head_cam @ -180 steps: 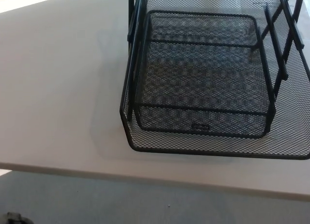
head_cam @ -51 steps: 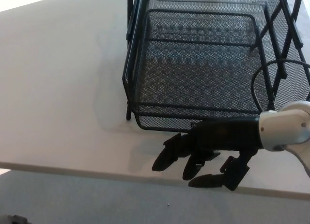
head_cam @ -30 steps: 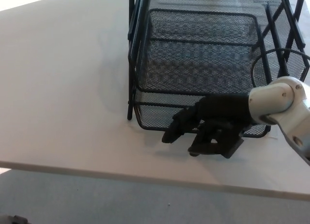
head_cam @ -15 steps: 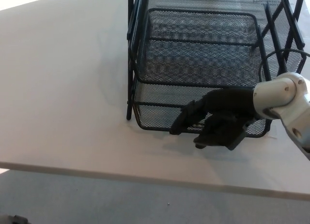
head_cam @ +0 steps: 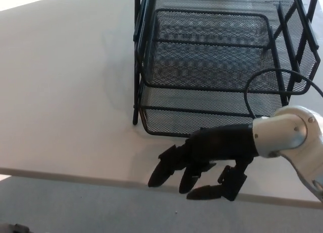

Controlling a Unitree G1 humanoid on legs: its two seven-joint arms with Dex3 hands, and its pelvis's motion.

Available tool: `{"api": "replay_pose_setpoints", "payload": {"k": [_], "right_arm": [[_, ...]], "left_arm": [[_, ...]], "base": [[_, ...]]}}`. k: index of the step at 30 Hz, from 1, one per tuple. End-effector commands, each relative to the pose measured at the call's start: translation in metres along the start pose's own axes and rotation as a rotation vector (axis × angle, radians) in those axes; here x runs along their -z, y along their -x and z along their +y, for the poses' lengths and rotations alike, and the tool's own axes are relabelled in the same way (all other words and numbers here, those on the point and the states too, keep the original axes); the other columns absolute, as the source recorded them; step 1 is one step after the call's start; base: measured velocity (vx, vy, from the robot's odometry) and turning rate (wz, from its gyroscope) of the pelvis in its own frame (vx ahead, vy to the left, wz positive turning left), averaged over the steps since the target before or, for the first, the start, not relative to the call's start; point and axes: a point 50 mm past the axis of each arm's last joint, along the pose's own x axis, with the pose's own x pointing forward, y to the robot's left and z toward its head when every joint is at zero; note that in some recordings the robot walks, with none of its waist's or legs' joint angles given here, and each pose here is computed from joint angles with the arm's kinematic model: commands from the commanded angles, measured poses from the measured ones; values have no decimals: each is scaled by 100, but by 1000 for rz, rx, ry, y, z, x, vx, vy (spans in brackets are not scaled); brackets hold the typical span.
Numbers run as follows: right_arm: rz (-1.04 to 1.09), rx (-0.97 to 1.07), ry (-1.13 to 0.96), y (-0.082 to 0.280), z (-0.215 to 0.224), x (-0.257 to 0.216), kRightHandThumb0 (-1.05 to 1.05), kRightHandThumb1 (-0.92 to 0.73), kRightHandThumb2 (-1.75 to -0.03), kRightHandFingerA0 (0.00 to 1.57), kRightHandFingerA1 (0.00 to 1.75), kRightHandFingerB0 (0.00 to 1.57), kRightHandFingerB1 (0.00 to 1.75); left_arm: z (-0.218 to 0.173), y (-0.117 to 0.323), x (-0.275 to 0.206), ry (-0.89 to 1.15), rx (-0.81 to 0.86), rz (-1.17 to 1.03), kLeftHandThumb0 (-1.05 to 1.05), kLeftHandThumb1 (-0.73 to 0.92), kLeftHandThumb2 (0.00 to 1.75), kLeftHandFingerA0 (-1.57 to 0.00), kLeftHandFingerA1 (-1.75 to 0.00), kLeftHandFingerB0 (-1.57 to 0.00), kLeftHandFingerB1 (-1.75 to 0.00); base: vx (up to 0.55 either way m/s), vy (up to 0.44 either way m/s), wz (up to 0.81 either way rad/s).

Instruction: A balck drawer is kept on the middle of the table and the robot uses its right hand to push it back away from the robot

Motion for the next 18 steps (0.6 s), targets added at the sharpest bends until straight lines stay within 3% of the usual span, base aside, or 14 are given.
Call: {"api": "replay_pose_setpoints", "payload": {"k": [1,8,18], "right_arm": [[-34,-116,-20,13,29,-11,-59,-77,-65,42,37,31,32],[-76,-123,-62,28,54,-11,-58,-78,-64,43,39,31,33],[52,-86,-243,35,92,42,-62,-78,-68,40,38,30,33]], "left_arm": [[0,3,6,-12,6,6,-56,71,62,-47,-38,-33,-33],[-5,3,10,-5,9,13,-55,71,63,-46,-38,-32,-33],[-4,4,12,-17,10,22,-57,72,63,-45,-38,-32,-32]], "base": [[0,0,0],[0,0,0],[0,0,0]]}}
